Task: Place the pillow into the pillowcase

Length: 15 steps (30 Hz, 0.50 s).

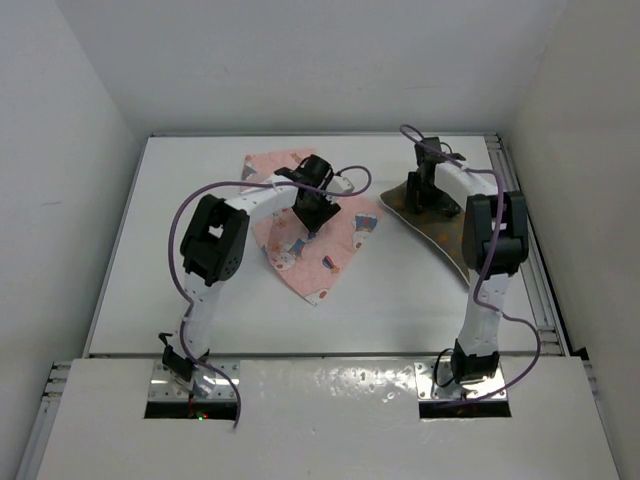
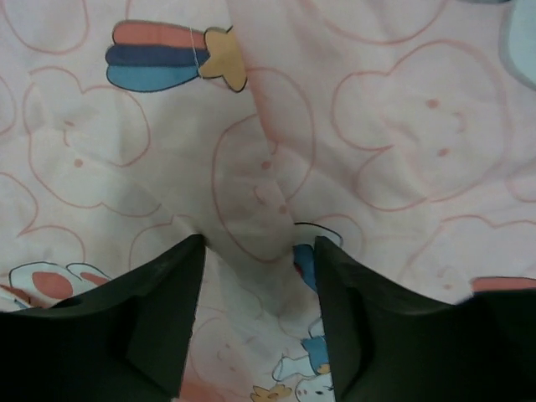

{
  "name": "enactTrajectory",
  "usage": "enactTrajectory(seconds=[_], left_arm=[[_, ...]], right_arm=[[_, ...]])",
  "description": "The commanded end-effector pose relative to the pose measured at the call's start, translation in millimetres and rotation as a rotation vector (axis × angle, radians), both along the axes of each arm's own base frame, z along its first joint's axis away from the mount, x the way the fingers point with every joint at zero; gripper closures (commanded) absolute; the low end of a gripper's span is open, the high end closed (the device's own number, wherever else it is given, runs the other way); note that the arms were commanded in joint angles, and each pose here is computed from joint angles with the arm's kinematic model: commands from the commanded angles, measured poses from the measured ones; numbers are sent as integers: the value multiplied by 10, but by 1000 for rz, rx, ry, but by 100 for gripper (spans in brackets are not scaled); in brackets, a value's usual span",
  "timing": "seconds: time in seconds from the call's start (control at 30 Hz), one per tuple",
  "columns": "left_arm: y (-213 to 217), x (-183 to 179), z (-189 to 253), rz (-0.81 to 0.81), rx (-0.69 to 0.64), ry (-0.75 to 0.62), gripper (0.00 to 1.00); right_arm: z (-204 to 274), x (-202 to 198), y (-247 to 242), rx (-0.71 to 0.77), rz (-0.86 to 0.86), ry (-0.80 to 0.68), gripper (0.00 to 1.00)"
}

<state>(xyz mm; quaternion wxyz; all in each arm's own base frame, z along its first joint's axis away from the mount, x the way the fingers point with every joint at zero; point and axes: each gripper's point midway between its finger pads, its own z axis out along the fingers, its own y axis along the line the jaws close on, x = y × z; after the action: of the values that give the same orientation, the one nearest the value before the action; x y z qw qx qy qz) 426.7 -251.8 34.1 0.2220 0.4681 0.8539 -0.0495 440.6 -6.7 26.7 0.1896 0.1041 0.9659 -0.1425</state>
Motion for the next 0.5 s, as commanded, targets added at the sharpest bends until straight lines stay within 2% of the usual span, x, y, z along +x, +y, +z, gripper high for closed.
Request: enactTrajectory(seconds=[0.0,0.03,0.07,0.1,0.13,0.17,0.2,0.3,0.33,0.37,0.47], left_arm=[[146,172,-82,40,46,-43,49],[157,180,-91,43,49,-43,53],[166,179,-104,43,48,-37,61],[176,181,-102,45,46,-35,67],[183,174,-98,45,45,-30,72],[174,172,-54,43,37,-28,83],[171,178,-20,42,33,-27,88],[98,172,196,40,-20,-20,90],[86,171,237,42,-31,-18,90],[67,174,357,42,-54,-23,89],[56,170,535,38,-74,-39,89]], right_arm=[[-72,-229,-49,-5,-13,50,1],[-104,-234,-42,7,-12,42,2],[-195,-335,-36,27,-13,68,4],[-213,-360,-33,34,-15,67,15],[-228,-372,-31,43,-15,62,21],[-232,-458,-21,59,-13,65,28],[-218,-477,-6,69,-5,52,43],[-99,-541,36,100,33,-17,70],[-29,-491,45,105,44,-62,89],[67,-524,48,108,59,-95,100],[188,-600,83,120,98,-135,100]])
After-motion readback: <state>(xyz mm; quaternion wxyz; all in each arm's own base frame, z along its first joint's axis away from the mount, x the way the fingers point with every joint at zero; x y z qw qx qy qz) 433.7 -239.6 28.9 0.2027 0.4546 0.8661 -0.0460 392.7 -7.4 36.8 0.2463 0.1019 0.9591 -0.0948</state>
